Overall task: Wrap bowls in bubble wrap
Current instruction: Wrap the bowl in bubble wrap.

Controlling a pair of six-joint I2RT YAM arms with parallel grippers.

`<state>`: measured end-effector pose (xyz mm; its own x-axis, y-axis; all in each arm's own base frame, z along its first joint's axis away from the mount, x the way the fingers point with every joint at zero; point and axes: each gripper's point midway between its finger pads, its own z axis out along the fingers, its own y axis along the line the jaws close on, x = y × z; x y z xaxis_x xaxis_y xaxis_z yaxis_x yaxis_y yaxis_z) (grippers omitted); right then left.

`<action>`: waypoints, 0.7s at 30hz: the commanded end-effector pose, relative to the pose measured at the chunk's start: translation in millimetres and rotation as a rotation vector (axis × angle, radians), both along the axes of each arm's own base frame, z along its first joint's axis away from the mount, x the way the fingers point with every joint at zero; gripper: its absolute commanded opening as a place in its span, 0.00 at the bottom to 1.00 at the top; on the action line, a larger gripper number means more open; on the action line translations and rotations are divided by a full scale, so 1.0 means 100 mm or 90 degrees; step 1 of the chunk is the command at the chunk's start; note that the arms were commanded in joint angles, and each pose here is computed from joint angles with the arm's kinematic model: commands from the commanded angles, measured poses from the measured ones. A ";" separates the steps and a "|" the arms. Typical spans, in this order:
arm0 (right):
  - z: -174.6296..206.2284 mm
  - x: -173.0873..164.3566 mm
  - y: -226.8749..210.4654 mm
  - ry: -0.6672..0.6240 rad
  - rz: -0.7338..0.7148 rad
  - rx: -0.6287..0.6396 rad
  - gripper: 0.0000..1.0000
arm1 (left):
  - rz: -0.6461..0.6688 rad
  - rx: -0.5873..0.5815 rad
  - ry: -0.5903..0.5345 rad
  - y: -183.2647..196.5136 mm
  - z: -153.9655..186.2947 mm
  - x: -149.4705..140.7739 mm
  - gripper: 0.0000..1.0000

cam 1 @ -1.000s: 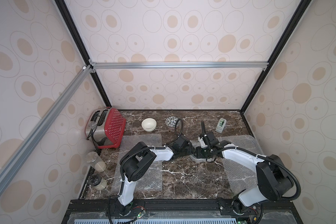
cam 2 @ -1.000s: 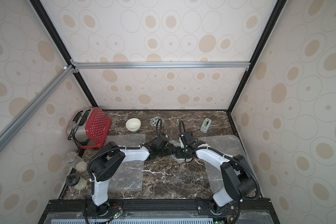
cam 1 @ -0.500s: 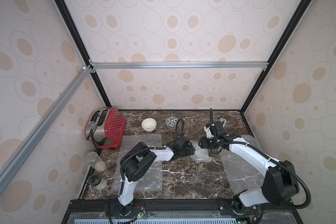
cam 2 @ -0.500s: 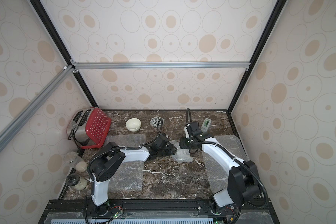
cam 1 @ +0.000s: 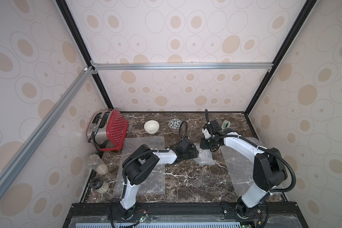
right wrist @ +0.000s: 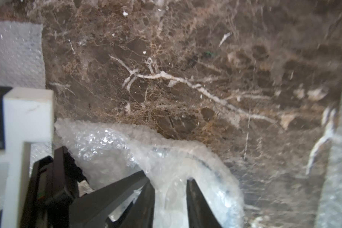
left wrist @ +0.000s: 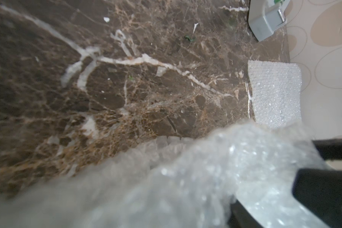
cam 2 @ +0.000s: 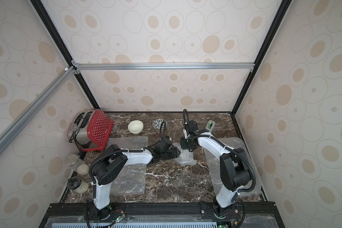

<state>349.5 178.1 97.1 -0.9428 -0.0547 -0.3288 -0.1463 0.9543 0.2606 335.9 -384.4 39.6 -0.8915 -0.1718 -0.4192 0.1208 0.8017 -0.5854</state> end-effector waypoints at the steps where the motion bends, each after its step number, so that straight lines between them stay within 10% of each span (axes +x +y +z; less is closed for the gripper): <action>1: 0.08 -0.21 -0.06 0.007 0.008 -0.004 0.20 | -0.020 0.070 0.061 0.10 -0.35 -0.22 0.66; 6: 0.13 -0.29 -0.07 0.009 0.018 0.002 0.00 | -0.022 0.072 0.065 0.09 -0.38 -0.22 0.66; 17: 0.10 -0.34 -0.03 0.024 0.026 0.013 0.00 | -0.023 0.074 0.066 0.09 -0.38 -0.23 0.66; 21: 0.17 -0.25 -0.03 0.002 0.024 0.007 0.35 | -0.024 0.072 0.067 0.08 -0.36 -0.22 0.66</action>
<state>324.0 173.8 106.4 -0.9467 -0.0651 -0.3155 -0.1599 0.9452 0.2848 335.5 -385.7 39.4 -0.8946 -0.1631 -0.4161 0.1223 0.8062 -0.5789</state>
